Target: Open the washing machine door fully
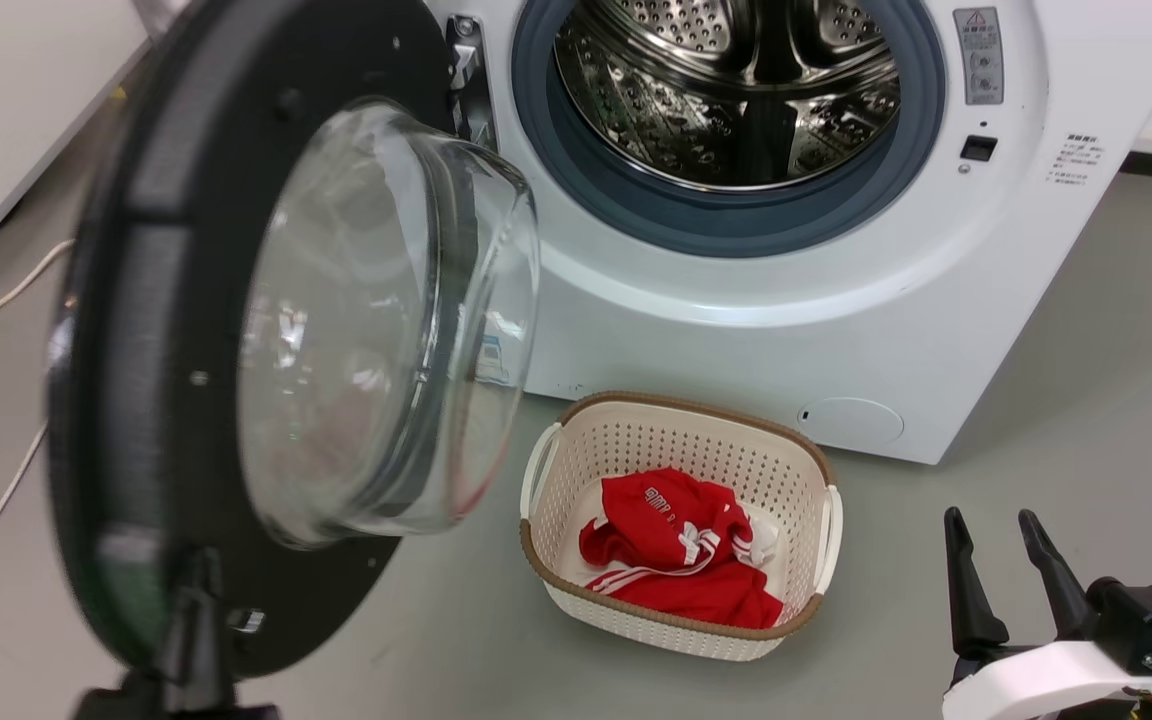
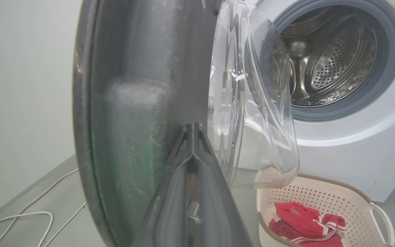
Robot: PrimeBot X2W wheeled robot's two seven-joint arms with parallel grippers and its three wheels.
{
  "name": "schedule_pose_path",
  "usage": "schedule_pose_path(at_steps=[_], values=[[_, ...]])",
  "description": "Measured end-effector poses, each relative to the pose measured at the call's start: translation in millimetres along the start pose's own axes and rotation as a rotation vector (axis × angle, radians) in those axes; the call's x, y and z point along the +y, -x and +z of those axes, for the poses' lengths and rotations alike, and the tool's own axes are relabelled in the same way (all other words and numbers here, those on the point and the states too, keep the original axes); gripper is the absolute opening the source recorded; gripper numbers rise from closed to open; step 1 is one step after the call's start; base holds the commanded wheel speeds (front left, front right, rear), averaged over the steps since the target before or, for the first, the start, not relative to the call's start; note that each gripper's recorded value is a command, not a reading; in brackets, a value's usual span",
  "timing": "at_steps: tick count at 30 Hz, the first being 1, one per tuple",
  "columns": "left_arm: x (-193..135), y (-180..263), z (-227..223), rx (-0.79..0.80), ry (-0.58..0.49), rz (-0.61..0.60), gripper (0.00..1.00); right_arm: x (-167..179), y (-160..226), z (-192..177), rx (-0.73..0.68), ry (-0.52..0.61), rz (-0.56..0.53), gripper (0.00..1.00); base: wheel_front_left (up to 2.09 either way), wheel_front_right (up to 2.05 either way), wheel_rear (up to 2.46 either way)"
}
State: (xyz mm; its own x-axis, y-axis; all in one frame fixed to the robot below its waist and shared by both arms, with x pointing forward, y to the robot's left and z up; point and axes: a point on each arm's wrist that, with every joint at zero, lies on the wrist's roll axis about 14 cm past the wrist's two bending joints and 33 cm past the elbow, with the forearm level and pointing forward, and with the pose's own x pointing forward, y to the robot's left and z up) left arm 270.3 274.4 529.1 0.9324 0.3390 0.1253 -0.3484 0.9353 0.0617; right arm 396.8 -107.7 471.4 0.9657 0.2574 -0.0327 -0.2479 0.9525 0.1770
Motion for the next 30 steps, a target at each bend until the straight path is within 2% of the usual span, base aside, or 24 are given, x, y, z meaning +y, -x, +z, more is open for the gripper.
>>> schedule_pose_path(at_steps=[4, 9, 17, 21, 30], values=[[32.5, -15.5, -4.2, 0.011, -0.022, 0.079, 0.00, -2.2, -3.3, -3.3, 0.013, 0.002, -0.003, 1.00, 0.00, 0.00, 0.00], [71.1, -31.9, -15.1, 0.047, -0.098, 0.150, 0.00, -5.3, -6.5, -9.1, 0.036, 0.012, -0.008, 1.00, 0.00, 0.00, 0.00], [123.4, -62.6, -26.5, 0.095, -0.126, 0.241, 0.00, -8.6, -13.9, -18.0, 0.059, 0.011, -0.011, 1.00, 0.00, 0.00, 0.00], [138.6, -74.3, -33.7, 0.126, -0.156, 0.260, 0.00, -9.6, -19.4, -21.1, 0.071, 0.047, -0.005, 1.00, 0.00, 0.00, 0.00], [165.3, -104.7, -40.5, 0.163, -0.193, 0.288, 0.00, -19.4, -23.4, -25.9, 0.080, 0.053, -0.027, 1.00, 0.00, 0.00, 0.00]])
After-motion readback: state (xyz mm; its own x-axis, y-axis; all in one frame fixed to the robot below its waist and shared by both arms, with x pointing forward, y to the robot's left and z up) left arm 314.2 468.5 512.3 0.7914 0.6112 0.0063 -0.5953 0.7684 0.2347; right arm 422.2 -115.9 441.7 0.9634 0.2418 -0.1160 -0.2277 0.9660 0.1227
